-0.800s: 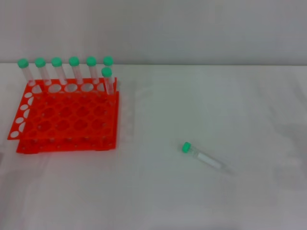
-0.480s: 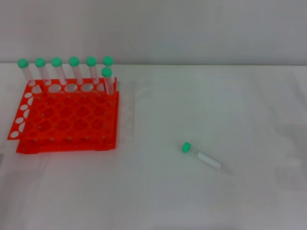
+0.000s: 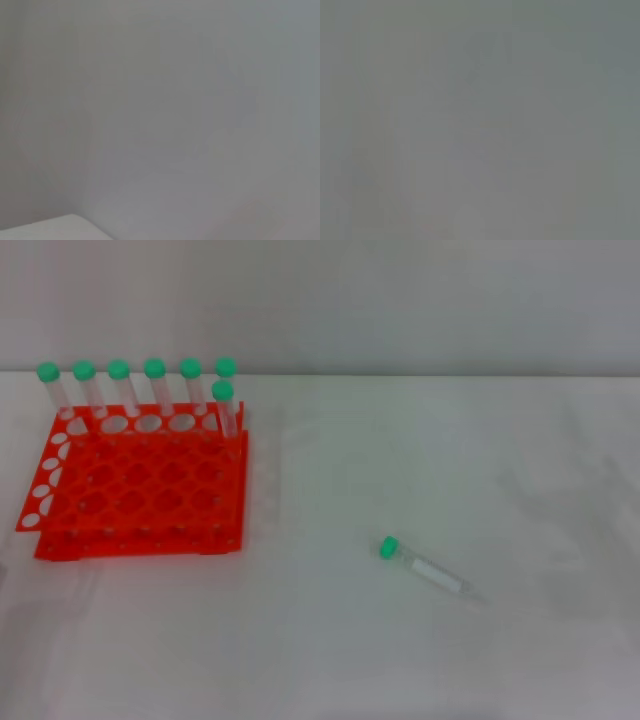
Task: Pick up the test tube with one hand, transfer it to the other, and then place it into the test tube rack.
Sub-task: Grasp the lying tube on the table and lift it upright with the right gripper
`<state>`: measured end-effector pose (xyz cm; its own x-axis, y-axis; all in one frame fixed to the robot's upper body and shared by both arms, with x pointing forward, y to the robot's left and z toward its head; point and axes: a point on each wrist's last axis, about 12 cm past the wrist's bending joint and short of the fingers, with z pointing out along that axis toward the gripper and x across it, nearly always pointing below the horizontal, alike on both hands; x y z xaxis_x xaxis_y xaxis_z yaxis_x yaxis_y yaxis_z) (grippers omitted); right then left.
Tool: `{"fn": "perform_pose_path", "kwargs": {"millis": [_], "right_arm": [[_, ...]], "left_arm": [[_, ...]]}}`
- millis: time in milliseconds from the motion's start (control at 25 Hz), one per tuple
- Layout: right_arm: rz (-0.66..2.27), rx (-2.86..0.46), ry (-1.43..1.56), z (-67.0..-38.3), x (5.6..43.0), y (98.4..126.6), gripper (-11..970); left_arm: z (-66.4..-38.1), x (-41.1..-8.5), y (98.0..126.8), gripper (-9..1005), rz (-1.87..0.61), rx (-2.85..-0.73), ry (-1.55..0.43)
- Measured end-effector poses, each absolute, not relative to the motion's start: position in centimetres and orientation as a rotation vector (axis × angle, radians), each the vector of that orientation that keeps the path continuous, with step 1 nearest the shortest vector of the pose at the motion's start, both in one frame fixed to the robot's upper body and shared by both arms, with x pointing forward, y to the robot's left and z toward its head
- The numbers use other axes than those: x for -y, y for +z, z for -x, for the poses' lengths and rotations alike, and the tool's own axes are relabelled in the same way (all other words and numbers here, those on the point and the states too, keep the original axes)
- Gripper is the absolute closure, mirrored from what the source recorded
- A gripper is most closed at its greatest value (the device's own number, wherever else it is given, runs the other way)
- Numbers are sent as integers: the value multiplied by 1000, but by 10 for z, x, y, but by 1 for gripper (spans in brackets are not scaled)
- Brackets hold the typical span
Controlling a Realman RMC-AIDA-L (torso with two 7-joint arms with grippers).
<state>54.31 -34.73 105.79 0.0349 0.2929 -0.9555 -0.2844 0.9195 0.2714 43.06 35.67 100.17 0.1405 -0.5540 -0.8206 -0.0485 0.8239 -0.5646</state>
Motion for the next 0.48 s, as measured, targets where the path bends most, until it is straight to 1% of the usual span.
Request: {"fn": "perform_pose_path", "kwargs": {"millis": [120,240,320,480], "right_arm": [[104,-1491,576,-557,345,1078,127],[245,-1608,697,-576,341,1101,132],[346,-1683,742,-586,335,1116,136],[568,-1800,754,-598,314,1147,142]], "left_arm": [[-431,-355,1001,103,522,-1402,-397],[-432,-354,1001,103,514,-1406,-404],[-433,-353,1002,103,510,-1406,-409],[-434,-352,1002,102,507,-1405,-412]]}}
